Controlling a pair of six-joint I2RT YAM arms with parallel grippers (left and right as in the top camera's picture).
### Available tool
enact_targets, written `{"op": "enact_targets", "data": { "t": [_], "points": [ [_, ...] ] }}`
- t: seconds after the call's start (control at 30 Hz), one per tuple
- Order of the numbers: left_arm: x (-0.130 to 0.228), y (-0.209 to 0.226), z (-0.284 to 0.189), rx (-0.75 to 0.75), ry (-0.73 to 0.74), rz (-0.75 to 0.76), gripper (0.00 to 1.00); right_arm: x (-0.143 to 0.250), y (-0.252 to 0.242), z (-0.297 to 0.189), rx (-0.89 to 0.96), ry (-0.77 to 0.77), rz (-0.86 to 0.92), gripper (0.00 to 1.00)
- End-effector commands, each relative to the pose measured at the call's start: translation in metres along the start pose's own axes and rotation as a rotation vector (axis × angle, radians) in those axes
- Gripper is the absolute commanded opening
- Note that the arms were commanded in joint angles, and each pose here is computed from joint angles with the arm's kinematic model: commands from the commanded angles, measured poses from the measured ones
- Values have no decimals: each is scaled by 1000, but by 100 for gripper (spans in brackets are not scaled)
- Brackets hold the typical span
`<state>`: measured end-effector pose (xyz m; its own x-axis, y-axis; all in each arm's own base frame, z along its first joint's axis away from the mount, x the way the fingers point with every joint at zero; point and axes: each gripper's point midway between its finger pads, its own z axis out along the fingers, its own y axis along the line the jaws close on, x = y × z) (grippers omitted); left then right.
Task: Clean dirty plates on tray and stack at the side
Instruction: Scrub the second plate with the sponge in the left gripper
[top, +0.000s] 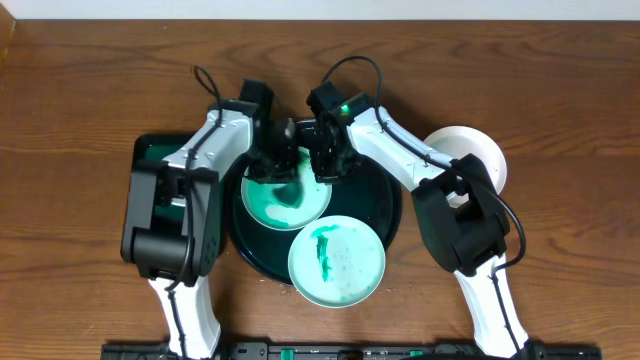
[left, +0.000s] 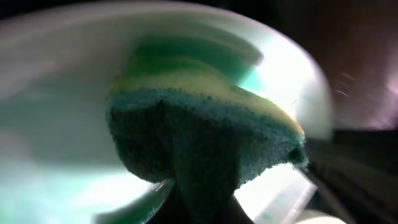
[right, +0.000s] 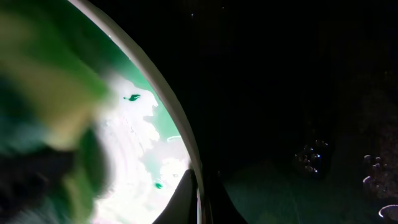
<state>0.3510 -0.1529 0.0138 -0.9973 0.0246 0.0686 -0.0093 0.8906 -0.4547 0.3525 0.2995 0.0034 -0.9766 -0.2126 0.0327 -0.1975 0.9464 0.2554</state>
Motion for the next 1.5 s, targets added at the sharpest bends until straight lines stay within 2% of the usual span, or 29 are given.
{"op": "enact_targets", "data": {
  "t": [0.0, 0.2, 0.3, 0.37, 0.47, 0.63, 0.77, 0.9, 0.97, 1.0, 1.03, 1.1, 1.23, 1.47],
  "points": [
    [28, -26, 30, 179, 129, 45, 7, 4, -9, 20, 68, 10, 0, 1],
    [28, -25, 30, 174, 131, 48, 7, 4, -9, 20, 68, 9, 0, 1],
    [31, 14, 31, -64, 131, -83, 7, 4, -9, 20, 68, 10, 0, 1],
    [38, 65, 20, -375, 98, -254, 7, 4, -9, 20, 68, 10, 0, 1],
    [46, 102, -1, -624, 59, -358, 7, 4, -9, 20, 68, 9, 1, 1],
    [52, 128, -28, -839, 8, -430, 7, 3, -9, 20, 67, 8, 1, 1],
    [52, 131, -41, -895, -1, -437, 7, 3, -9, 20, 66, 6, 1, 1],
    [51, 124, -33, -845, 7, -433, 7, 3, -9, 20, 66, 5, 1, 1],
    [45, 87, -1, -581, 93, -284, 7, 2, -9, 20, 66, 5, 1, 1],
    [44, 74, 6, -497, 115, -243, 7, 2, -9, 20, 66, 5, 1, 1],
    [42, 33, 24, -251, 157, -135, 7, 3, -10, 19, 66, 6, 3, 1],
    [41, -1, 31, -66, 173, -63, 7, 3, -10, 19, 67, 7, 4, 1],
    [38, -20, 34, 16, 167, -59, 7, 3, -11, 19, 68, 8, 6, 1],
    [26, -22, 38, 17, 117, -267, 7, 3, -11, 19, 68, 8, 14, 1]
  ]
}}
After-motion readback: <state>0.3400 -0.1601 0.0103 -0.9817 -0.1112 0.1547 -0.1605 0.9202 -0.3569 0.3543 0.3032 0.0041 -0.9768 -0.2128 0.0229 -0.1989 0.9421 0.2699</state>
